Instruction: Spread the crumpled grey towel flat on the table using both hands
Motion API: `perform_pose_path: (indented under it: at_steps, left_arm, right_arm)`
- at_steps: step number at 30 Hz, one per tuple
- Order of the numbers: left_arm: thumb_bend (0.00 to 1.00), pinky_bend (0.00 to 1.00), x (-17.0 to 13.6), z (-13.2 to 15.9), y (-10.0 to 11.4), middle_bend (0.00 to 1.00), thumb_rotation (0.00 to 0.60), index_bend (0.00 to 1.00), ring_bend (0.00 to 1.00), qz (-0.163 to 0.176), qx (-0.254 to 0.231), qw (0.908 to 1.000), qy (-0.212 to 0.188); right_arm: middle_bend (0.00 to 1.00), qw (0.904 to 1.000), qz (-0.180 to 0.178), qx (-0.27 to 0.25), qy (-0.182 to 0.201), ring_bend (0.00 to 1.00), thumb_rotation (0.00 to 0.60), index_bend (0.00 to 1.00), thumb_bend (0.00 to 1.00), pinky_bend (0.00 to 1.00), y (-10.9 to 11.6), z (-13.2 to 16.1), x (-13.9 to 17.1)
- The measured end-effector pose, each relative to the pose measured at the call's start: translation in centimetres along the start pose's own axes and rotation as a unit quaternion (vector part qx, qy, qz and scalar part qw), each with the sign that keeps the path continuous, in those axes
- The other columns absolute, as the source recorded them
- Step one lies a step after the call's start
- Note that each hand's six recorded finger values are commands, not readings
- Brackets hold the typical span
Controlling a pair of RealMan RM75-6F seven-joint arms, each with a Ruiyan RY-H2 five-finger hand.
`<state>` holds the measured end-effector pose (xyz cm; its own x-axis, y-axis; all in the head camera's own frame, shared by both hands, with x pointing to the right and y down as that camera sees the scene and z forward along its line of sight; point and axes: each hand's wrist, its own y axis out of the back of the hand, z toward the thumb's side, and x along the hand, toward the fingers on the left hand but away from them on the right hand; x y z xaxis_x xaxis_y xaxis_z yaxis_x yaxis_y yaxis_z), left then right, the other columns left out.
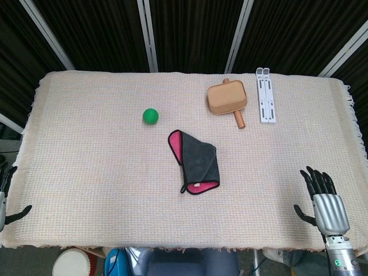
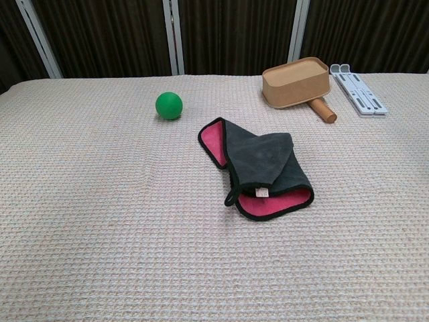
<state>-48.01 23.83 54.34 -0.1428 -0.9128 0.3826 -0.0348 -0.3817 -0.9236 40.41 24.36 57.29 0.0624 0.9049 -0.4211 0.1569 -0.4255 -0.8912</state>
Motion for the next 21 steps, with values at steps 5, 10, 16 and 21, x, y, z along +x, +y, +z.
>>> perform_pose_path:
  at_steps: [5,10,16,21]
  left_arm:
    - [0.01,0.04,0.0,0.1,-0.2,0.00,0.600,0.09,0.00,-0.002,0.000,1.0000,-0.002]
    - [0.01,0.04,-0.1,0.1,-0.3,0.00,0.600,0.09,0.00,-0.003,0.001,1.0000,-0.004]
    - [0.01,0.04,-0.1,0.5,-0.5,0.00,0.600,0.09,0.00,-0.007,0.000,0.9999,-0.011]
    - [0.01,0.04,0.1,1.3,-0.8,0.01,0.600,0.10,0.00,-0.008,-0.002,0.9997,-0.023]
  right_arm:
    - [0.00,1.0000,-0.001,0.000,0.000,0.00,0.600,0.00,0.28,0.00,0.1,0.0,0.0]
    - [0.00,1.0000,0.001,-0.001,0.000,0.00,0.600,0.00,0.28,0.00,0.0,0.0,0.0]
    - [0.00,1.0000,0.001,-0.002,0.000,0.00,0.600,0.00,0.28,0.00,0.0,0.1,0.0]
    - [0.00,1.0000,0.000,-0.002,-0.002,0.00,0.600,0.00,0.28,0.00,0.0,0.1,-0.3]
